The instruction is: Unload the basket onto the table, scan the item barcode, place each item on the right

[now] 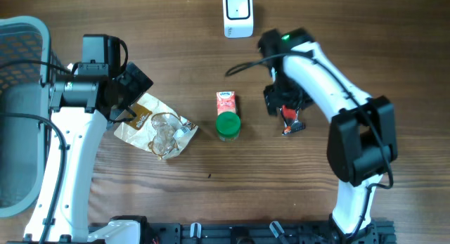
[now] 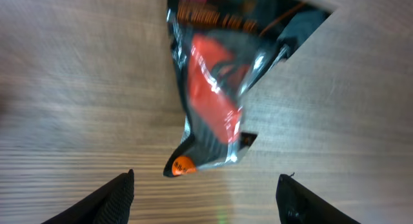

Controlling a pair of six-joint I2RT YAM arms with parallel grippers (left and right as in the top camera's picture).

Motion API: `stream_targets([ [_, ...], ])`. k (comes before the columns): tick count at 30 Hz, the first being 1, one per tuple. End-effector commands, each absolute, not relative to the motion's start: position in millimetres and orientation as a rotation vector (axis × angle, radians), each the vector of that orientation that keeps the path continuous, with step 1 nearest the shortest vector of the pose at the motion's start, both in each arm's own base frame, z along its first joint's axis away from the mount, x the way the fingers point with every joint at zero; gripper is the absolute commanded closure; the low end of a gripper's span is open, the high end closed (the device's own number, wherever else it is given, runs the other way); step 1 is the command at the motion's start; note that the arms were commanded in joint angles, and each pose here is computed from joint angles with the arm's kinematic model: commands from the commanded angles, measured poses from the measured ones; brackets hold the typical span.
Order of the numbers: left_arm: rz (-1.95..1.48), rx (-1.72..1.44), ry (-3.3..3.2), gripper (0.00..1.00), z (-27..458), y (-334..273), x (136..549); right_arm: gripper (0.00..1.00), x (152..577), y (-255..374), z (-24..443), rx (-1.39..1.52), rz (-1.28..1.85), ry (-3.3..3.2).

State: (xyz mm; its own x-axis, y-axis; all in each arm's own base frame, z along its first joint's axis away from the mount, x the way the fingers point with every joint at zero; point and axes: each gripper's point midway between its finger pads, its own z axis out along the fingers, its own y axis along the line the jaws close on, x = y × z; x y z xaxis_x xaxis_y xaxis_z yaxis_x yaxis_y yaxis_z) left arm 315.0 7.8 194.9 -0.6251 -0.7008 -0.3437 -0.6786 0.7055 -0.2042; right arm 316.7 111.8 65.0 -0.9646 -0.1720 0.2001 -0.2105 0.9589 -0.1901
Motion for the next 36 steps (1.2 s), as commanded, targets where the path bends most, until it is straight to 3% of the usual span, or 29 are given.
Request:
stream_targets([
  [1, -0.068, -1.056, 2.52, 0.0, 195, 10, 315, 0.33, 308, 105, 59, 0.258, 0.56, -2.957],
  [4, -0.068, -1.056, 2.52, 0.0, 195, 10, 315, 0.36, 306, 99, 58, 0.24, 0.774, -2.972],
  [12, -0.068, -1.056, 2.52, 0.0, 195, 10, 315, 0.37, 303, 100, 29, 0.155, 0.776, -3.026],
  [21, -0.068, -1.056, 2.519, 0.0, 195, 10, 315, 0.39, 327, 96, 29, 0.119, 0.824, -3.119],
  [29, -0.068, -1.056, 2.519, 0.0, 195, 10, 315, 0.4, 338, 109, 18, 0.144, 0.61, -3.162],
  [32, -0.068, -1.056, 2.52, 0.0, 195, 10, 315, 0.61, 335, 118, 14, 0.136, 0.514, -3.158],
  [34, -0.068, -1.056, 2.52, 0.0, 195, 10, 315, 0.87, 330, 126, 12, 0.129, 0.427, -3.146],
  [36, -0.068, -1.056, 2.52, 0.0, 195, 10, 315, 0.95, 327, 132, 13, 0.126, 0.369, -3.134],
])
